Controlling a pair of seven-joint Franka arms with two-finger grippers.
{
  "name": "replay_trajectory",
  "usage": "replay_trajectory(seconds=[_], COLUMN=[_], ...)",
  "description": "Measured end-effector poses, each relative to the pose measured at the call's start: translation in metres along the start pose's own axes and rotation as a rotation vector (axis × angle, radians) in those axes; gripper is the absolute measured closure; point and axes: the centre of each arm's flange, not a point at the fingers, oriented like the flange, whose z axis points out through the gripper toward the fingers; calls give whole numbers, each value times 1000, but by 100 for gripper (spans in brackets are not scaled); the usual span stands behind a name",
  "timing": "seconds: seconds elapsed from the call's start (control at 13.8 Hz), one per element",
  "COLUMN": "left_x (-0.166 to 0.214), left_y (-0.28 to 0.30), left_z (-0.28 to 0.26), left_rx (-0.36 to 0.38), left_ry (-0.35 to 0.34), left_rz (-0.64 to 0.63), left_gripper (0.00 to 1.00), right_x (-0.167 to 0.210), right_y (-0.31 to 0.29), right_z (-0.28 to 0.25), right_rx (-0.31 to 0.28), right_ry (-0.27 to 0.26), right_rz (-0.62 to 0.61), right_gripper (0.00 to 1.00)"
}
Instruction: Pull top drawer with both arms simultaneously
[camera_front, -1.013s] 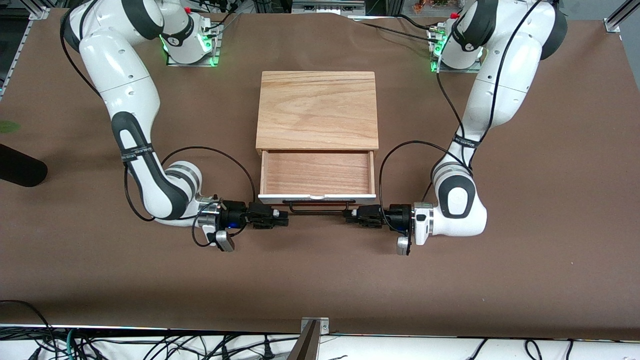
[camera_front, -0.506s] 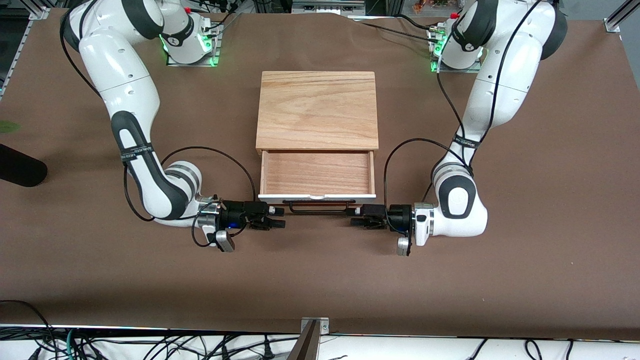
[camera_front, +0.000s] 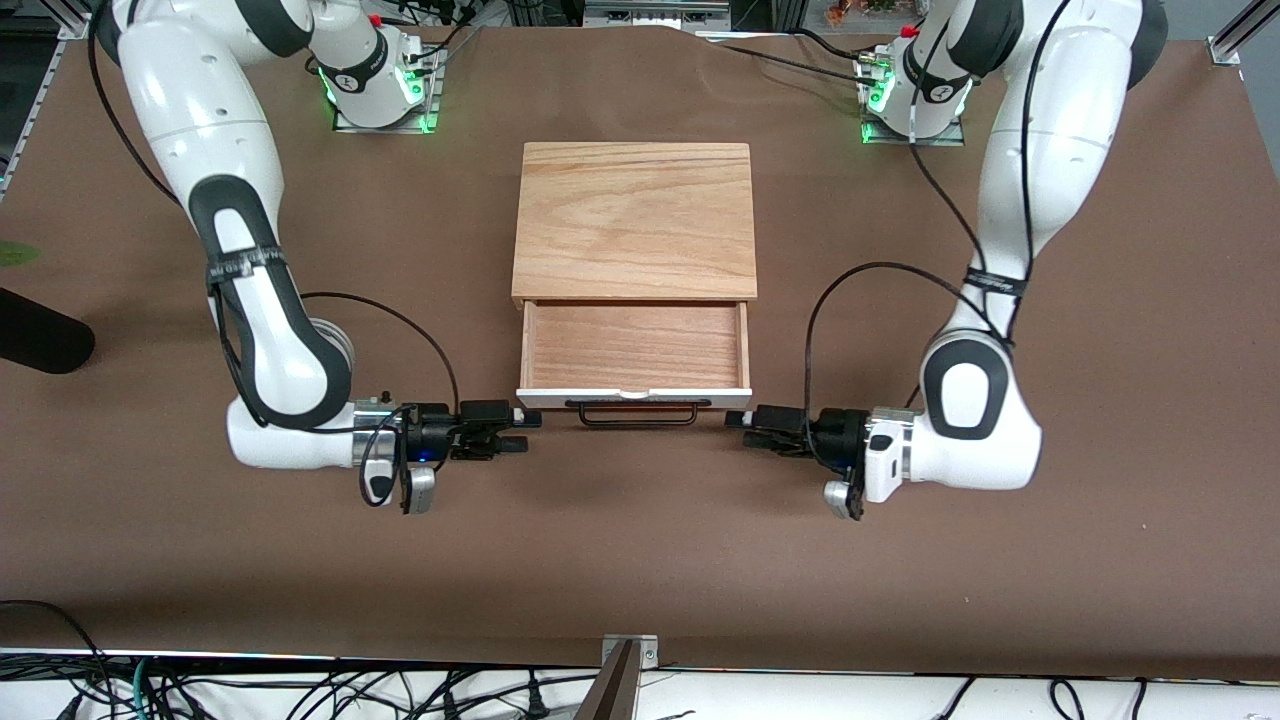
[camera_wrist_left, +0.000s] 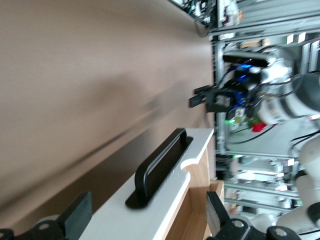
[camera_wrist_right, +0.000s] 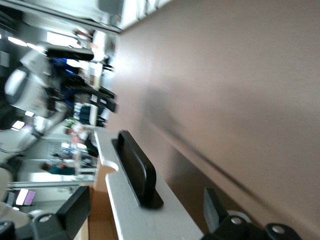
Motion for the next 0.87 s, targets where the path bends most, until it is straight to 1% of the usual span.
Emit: replay_trajectory(seconds=[0.07,0.22,0.36,0.51,0.58,0.72,0.8,0.87], left_x=[-2,-6,-10,-14,-16,-21,-25,-29], left_y=[11,31,44,54,61,80,92,105], left_z=[-14,-45,-79,-108,-119,-140,-153,-166], left_rx=[49,130,201,288,343,483,565,642], left_ry=[-24,-74,-127,-164,-179,-208,-221,-229], left_rz=[18,61,92,115,130,169,190,209], left_gripper=[0,0,0,0,0,0,0,0], right_x=[0,-5,-11,-18,-21,-25,-29,-31], right_y=[-10,-25,-29,-27,-27,-29,-30,-30], right_z=[-10,-29,-52,-80,-95,-124,-138,-152], right_rx=[-66,-197,-320,-474,-555,-707,-759,-789], right_ry=[-42,-143,-214,-290,-322,-365,-383,-391], right_rz=[-11,-9,11,10,13,23,38,52], right_gripper=[0,0,0,0,0,0,0,0])
